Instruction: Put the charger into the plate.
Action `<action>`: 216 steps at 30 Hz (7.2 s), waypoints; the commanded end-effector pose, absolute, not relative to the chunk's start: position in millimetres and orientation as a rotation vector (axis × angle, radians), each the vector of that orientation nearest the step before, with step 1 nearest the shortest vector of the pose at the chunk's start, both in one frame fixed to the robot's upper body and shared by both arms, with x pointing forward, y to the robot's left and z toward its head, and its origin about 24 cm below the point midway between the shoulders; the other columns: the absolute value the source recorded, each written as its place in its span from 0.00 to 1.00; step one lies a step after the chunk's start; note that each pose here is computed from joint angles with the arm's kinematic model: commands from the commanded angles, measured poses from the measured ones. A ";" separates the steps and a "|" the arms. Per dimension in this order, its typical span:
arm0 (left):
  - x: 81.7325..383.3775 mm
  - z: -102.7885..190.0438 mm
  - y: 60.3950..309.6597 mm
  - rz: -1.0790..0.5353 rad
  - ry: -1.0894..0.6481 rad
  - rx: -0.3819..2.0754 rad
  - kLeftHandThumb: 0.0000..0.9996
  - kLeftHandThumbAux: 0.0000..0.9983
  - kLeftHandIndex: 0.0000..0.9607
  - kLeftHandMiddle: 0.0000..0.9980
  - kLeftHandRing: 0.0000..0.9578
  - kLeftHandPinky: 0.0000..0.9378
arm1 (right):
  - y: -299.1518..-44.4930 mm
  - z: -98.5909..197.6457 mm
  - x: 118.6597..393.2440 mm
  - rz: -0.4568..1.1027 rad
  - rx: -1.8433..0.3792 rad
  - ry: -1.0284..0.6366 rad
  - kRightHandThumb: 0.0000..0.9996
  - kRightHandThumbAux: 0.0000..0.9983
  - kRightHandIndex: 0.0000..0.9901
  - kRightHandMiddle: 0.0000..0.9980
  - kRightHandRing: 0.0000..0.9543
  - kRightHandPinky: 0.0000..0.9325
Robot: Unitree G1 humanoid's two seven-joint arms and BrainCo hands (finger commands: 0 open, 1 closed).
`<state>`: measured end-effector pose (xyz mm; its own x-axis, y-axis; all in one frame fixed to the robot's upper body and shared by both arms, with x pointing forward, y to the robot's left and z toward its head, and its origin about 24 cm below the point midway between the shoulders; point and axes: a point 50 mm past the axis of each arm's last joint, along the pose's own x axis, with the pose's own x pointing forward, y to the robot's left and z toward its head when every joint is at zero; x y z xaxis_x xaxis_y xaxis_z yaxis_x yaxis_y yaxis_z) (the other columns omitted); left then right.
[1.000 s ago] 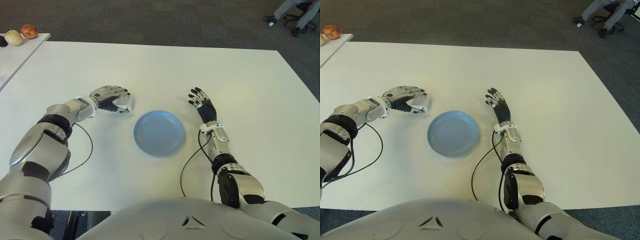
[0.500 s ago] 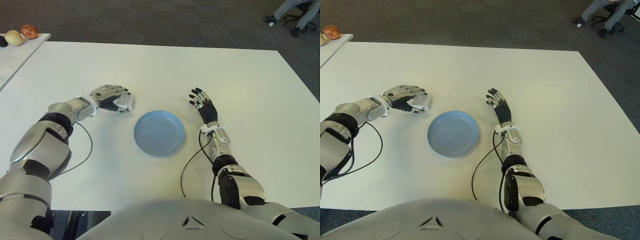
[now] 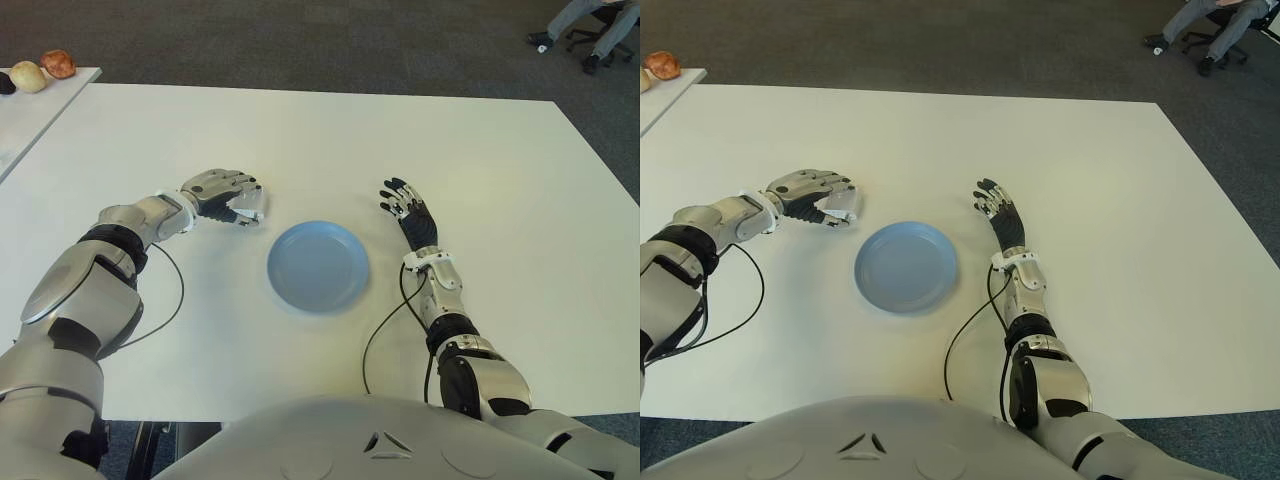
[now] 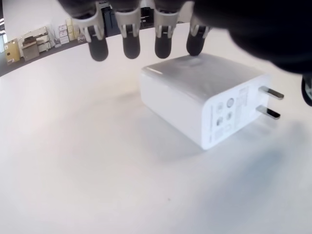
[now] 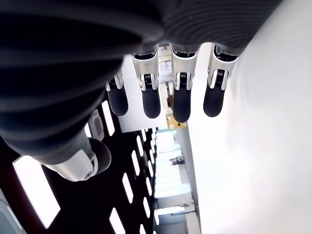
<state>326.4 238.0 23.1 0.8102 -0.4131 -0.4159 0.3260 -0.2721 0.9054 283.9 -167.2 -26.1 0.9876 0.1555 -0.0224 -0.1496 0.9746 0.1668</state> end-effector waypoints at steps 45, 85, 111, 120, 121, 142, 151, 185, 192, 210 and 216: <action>314.1 6.8 248.4 -0.568 0.026 1.550 0.36 0.20 0.00 0.00 0.00 0.15 | -171.5 -58.2 254.3 0.120 0.183 0.190 0.26 0.63 0.15 0.17 0.18 0.23; 308.6 12.5 250.5 -0.557 -0.053 1.496 0.28 0.29 0.00 0.00 0.02 0.20 | -174.3 -59.6 257.6 0.122 0.189 0.221 0.25 0.62 0.16 0.20 0.20 0.24; 298.2 -12.4 250.5 -0.485 0.100 1.406 0.35 0.29 0.00 0.00 0.02 0.20 | -180.4 -59.3 255.0 0.121 0.199 0.215 0.24 0.61 0.18 0.20 0.20 0.24; 297.5 -15.9 249.5 -0.487 0.126 1.406 0.34 0.31 0.00 0.00 0.03 0.23 | -181.4 -59.3 253.6 0.117 0.200 0.214 0.25 0.61 0.19 0.20 0.20 0.25; 297.5 -15.9 249.5 -0.487 0.127 1.406 0.34 0.31 0.00 0.00 0.03 0.22 | -181.4 -59.3 253.5 0.117 0.200 0.214 0.25 0.61 0.20 0.20 0.20 0.25; 295.7 -21.2 251.5 -0.482 0.185 1.409 0.34 0.33 0.00 0.00 0.02 0.18 | -181.4 -58.3 252.7 0.111 0.191 0.213 0.23 0.62 0.20 0.20 0.20 0.25; 294.9 -21.6 253.1 -0.482 0.188 1.422 0.33 0.34 0.00 0.00 0.04 0.18 | -181.0 -58.7 253.1 0.104 0.198 0.222 0.24 0.63 0.20 0.20 0.21 0.26; 290.9 -21.0 249.9 -0.331 -0.015 1.527 0.63 0.41 0.50 0.64 0.64 0.61 | -182.5 -59.5 253.1 0.100 0.193 0.242 0.18 0.62 0.20 0.20 0.20 0.24; 289.4 -21.2 248.7 -0.265 -0.067 1.543 0.69 0.50 0.61 0.73 0.76 0.74 | -182.0 -59.9 252.9 0.095 0.199 0.246 0.16 0.61 0.21 0.20 0.20 0.24; 284.6 -19.9 242.7 -0.161 -0.268 1.638 0.72 0.70 0.46 0.84 0.87 0.88 | -182.2 -58.9 252.3 0.087 0.198 0.241 0.07 0.60 0.23 0.20 0.19 0.23; 283.3 -19.4 241.6 -0.133 -0.291 1.613 0.72 0.70 0.46 0.85 0.88 0.89 | -182.2 -58.9 252.2 0.090 0.199 0.242 0.06 0.60 0.22 0.21 0.20 0.24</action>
